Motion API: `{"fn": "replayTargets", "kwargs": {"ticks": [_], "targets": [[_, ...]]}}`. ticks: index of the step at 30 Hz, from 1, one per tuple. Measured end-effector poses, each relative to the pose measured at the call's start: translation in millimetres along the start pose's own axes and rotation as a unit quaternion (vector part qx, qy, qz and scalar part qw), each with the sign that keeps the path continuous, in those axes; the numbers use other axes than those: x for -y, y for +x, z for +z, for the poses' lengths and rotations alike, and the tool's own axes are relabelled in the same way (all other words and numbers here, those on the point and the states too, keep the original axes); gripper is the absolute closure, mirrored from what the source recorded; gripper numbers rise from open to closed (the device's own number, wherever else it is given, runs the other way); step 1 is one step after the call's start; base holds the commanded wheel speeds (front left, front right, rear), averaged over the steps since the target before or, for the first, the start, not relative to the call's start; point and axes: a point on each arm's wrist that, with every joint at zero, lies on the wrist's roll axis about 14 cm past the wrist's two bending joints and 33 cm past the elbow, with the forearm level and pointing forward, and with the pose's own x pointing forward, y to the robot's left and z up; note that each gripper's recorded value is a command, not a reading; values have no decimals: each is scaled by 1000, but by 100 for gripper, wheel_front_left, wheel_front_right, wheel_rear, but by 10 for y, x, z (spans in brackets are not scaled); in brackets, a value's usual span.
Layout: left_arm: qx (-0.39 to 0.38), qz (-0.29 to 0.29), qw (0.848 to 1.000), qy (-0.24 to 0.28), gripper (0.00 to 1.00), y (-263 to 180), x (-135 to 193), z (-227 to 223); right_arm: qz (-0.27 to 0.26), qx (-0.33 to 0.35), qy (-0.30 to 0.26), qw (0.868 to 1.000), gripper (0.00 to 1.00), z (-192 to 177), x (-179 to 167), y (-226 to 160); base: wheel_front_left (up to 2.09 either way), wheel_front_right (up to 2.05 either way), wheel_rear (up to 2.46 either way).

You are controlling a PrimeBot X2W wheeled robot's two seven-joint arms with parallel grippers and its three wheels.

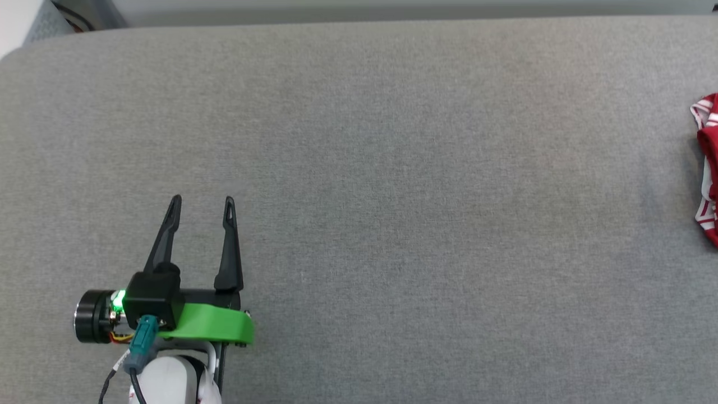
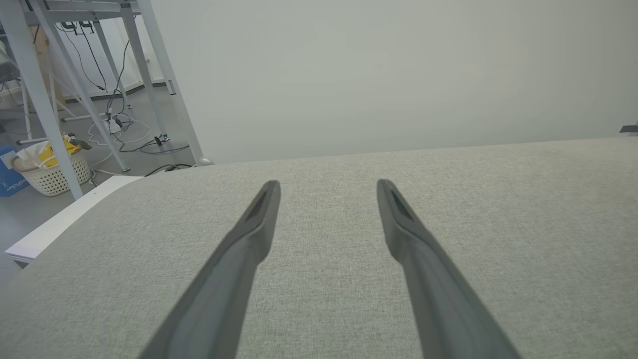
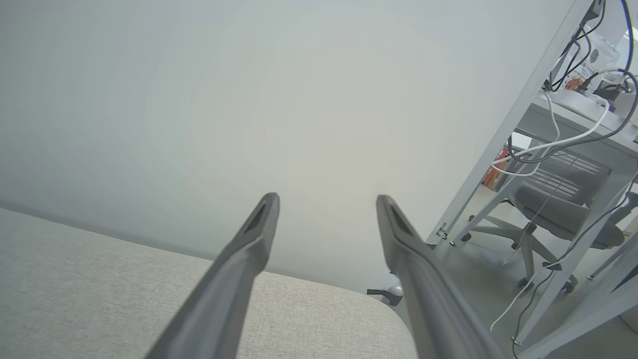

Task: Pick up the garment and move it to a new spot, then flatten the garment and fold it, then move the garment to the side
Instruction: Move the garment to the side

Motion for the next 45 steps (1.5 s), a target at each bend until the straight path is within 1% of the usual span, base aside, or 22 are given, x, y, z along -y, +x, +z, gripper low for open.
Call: {"fn": "replayTargets", "kwargs": {"ticks": [5, 9, 10, 13, 18, 25, 32, 40, 45], "targets": [[2, 11, 1000, 1, 0, -147, -65, 75, 32, 58, 50, 997, 0, 294, -542, -186, 0, 0, 0], [5, 18, 1000, 2, 0, -245, -107, 130, 57, 88, 61, 993, 0, 468, -930, -415, 0, 0, 0], [6, 20, 1000, 2, 0, -265, -116, 141, 61, 89, 66, 992, 0, 477, -1003, -467, 0, 0, 0], [6, 26, 1000, 2, 0, -346, -147, 161, 67, 79, 103, 989, 0, 425, -1239, -662, 0, 0, 0], [10, 33, 999, 3, 0, -447, -181, 212, 66, 54, 156, 984, 0, 324, -1495, -929, 0, 0, 0], [11, 39, 999, 2, 0, -595, -197, 241, 55, 28, 179, 982, 0, 236, -1613, -1275, 0, 0, 0], [13, 39, 999, -2, 0, -706, -187, 263, 38, 2, 191, 981, 0, 128, -1593, -1565, 0, 0, 0], [18, 37, 999, -4, 0, -781, -175, 300, 31, -2, 194, 980, 0, 133, -1560, -1739, 0, 0, 0], [16, 37, 999, -5, 0, -809, -169, 285, 29, -5, 196, 980, 0, 121, -1560, -1783, 0, 0, 0]]}}
